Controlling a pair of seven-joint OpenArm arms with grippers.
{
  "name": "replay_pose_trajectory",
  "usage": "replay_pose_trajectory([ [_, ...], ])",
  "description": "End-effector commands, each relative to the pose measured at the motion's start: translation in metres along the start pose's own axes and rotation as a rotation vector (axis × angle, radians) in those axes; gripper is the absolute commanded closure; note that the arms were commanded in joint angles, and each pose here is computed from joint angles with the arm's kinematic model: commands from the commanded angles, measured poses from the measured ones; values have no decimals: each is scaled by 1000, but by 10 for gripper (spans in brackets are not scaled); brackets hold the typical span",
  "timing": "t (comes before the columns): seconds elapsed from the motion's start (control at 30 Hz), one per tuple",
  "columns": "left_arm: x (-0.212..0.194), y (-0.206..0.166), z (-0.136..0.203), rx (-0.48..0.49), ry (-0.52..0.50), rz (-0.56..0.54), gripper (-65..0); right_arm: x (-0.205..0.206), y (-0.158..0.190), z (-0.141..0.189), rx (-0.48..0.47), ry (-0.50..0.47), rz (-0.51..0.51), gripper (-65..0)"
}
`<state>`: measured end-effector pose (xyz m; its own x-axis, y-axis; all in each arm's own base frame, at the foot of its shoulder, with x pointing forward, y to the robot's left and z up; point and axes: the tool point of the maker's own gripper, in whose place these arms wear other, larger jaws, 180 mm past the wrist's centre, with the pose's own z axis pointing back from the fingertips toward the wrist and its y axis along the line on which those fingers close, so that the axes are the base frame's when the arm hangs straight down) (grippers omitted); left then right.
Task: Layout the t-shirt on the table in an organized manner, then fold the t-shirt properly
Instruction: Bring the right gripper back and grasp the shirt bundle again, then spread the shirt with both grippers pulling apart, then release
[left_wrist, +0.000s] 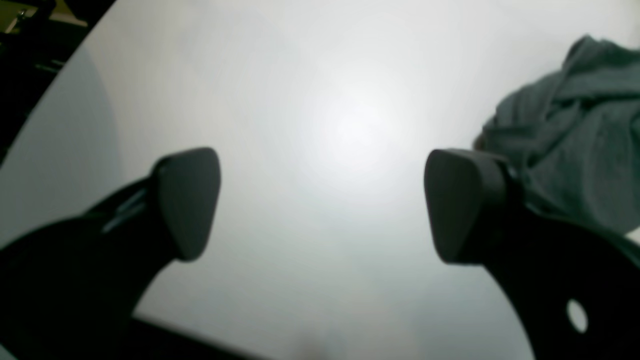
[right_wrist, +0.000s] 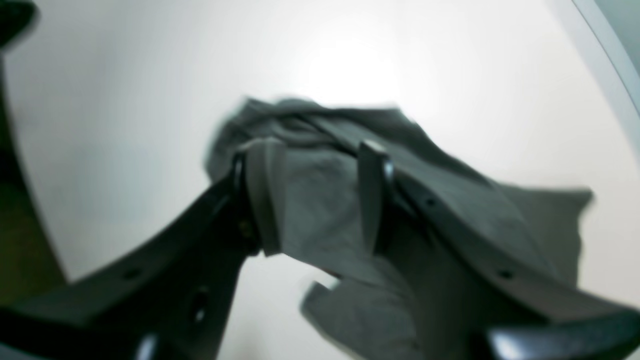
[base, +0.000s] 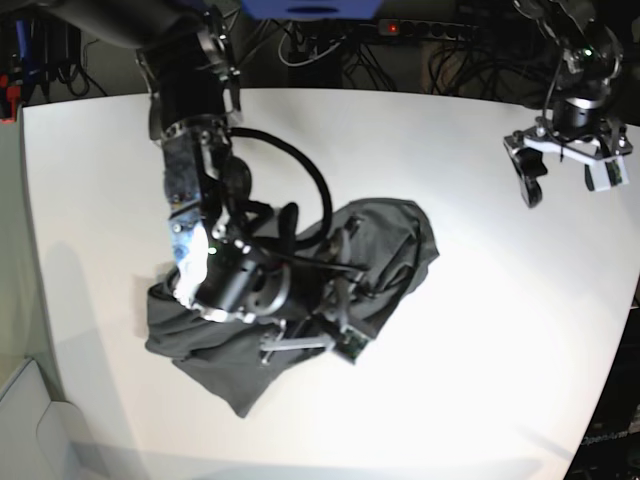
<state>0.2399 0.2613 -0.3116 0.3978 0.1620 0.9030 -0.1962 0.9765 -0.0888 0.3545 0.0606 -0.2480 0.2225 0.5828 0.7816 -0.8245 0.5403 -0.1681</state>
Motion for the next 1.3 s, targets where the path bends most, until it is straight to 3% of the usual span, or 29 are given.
replay_pose_trajectory([
  [0.0, 21, -18, -4, -63, -78, -2, -637, 16, -8, 6, -18, -55, 6, -250],
  [0.2, 55, -83, -36, -216, -153, -47, -638, -22, -49, 25, -117, 12, -51, -250],
  [0.43, 26, -136, -88, -316, -33, -98, -637, -58, -96, 55, -244, 59, -133, -250],
  [0.63, -5, -145, -109, -345, 58, -57, -637, -87, -115, 74, -305, 98, -187, -250],
  [0.97, -41, -152, -129, -362, 171, -19, -617, -100, -119, 81, -329, 107, -231, -250],
  [1.03, -42, -153, -128, -368, 172, -18, -528, -101, -119, 81, -330, 110, -231, -250],
  [1.2, -44, -147, -128, -357, 176, -15, -97, -102, -119, 81, -331, 112, -232, -250],
  [1.27, -40, -132, -127, -328, 166, -23, 0, -107, -119, 83, -332, 124, -232, -250],
])
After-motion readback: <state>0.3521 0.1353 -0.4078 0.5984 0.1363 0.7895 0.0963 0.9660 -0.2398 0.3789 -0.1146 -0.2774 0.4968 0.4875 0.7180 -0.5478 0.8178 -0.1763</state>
